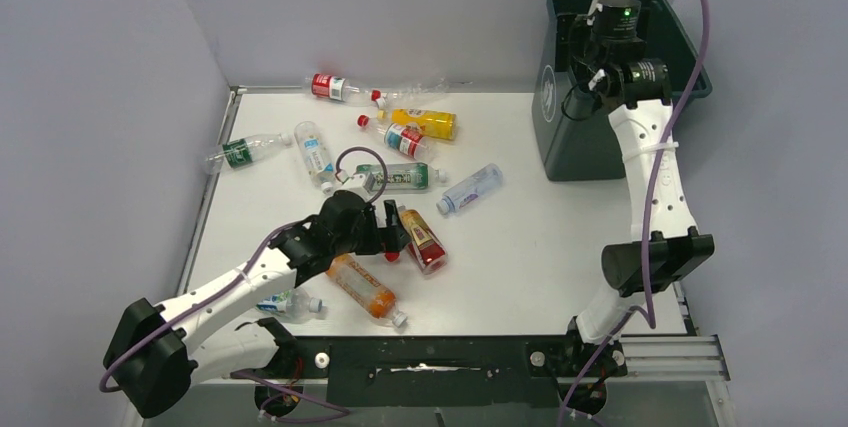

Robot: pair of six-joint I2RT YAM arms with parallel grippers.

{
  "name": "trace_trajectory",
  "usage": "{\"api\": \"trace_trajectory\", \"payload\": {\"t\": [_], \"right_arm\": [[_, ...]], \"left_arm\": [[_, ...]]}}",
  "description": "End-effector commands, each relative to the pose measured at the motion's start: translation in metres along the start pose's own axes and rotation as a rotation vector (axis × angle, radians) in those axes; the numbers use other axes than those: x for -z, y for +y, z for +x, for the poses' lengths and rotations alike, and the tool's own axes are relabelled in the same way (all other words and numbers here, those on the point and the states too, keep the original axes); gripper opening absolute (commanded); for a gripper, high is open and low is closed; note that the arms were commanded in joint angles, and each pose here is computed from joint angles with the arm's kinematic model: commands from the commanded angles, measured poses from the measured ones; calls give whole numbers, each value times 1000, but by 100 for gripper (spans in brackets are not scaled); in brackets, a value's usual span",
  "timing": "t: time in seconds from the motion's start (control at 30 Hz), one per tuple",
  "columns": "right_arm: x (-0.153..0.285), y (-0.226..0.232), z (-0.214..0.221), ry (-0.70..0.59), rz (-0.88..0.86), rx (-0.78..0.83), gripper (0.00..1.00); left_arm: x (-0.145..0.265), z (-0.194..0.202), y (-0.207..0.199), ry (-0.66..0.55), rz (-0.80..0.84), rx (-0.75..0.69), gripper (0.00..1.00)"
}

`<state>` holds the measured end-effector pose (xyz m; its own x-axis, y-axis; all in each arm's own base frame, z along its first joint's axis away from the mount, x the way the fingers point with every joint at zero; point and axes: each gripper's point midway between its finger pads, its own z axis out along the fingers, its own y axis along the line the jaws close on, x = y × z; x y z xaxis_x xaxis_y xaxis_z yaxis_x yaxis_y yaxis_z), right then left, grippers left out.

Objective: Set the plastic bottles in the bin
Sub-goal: Adjust the trash bin at the center of the board, then pick up the plastic bottle at the center of the board.

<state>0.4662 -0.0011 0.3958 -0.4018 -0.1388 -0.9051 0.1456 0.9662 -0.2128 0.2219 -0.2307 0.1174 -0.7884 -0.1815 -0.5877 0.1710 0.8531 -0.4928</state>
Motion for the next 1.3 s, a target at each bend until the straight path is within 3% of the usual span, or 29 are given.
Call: {"api": "trace_trajectory", "payload": {"t": [0.0, 0.13, 0.3, 0.47, 0.67, 0.8, 1.0, 1.27], "right_arm": [[31, -24, -41, -142, 65, -85, 98], [66, -15, -56, -233, 1, -134, 98], [127, 3, -75, -377, -194, -215, 98], [174, 23, -83, -438, -397, -258, 98], [191, 78, -54, -355, -707, -319, 98], [189, 109, -15, -252, -823, -359, 98], [181, 135, 40, -111, -826, -344, 98], [171, 132, 124, 3, -720, -381, 98]], "left_arm": [[13, -37, -24, -132, 74, -45, 98], [18, -54, -36, -164, 92, -94, 98], [22, -73, -47, -180, 90, -158, 98], [34, -101, -49, -243, 64, -203, 98], [54, -152, -48, -362, 71, -200, 98], [54, -184, -51, -411, 105, -211, 98], [31, -201, -74, -394, 188, -278, 98], [1, -189, -97, -325, 304, -364, 98]]}}
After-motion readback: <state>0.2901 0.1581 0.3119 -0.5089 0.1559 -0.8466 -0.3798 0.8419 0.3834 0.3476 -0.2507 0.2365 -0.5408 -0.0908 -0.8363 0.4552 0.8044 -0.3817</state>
